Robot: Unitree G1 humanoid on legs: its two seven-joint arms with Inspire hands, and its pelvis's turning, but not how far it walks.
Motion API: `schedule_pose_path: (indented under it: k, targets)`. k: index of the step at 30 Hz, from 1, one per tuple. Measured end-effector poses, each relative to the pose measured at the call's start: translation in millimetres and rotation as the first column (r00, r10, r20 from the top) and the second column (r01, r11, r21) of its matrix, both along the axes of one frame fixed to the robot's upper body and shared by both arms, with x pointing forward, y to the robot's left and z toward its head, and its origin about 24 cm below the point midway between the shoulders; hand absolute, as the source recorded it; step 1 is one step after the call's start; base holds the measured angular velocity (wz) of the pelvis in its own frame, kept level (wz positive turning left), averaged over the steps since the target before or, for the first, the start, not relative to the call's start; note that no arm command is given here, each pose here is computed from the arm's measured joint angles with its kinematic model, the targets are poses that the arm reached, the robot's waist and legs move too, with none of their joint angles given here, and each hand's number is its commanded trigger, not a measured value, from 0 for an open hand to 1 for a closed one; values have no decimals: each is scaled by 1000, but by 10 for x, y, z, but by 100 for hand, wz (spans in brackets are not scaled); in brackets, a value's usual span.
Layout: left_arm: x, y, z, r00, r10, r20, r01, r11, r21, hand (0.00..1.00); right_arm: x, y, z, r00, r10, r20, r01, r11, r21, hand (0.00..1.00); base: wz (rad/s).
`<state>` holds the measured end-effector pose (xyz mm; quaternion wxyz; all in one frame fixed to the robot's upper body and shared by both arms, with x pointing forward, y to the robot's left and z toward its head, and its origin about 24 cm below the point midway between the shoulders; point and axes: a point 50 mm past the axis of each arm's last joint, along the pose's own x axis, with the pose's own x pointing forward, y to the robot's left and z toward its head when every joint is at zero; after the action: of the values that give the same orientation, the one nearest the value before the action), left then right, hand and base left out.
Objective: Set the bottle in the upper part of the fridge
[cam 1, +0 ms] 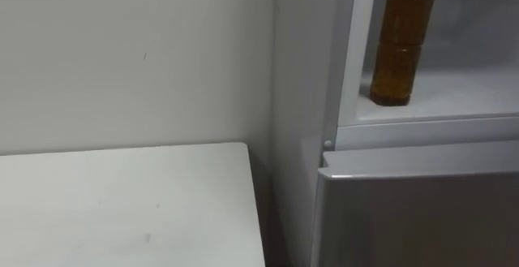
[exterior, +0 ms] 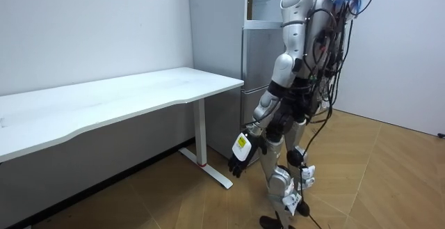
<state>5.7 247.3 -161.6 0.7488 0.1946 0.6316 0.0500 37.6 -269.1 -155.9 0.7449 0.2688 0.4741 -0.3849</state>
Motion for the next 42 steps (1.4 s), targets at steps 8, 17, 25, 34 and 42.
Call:
schedule_pose_path:
  k: [8, 17, 25, 34, 42]
  targets:
    - [45, 91, 46, 999, 16, 44, -17, 999, 30, 0, 422, -380, 340, 952, -197, 235, 227, 968, -108, 0, -11]
    - [256, 135, 116, 989, -5, 148, -4, 998, 60, 0, 742, -857, 992, 836, -283, 469, 438, 860, -263, 0, -12]
    - [287, 146, 139, 986, -13, 166, 3, 998, 58, 0, 968, -1023, 1606, 747, -232, 623, 537, 763, -360, 0, -8]
    - [175, 174, 141, 990, -17, 138, 7, 998, 69, 0, 1063, -1100, 2262, 676, -142, 723, 641, 599, -481, 0, -4]
    - [125, 180, 140, 992, -12, 127, 3, 997, 72, 0, 1039, -1044, 2806, 541, -55, 839, 749, 486, -450, 0, -1]
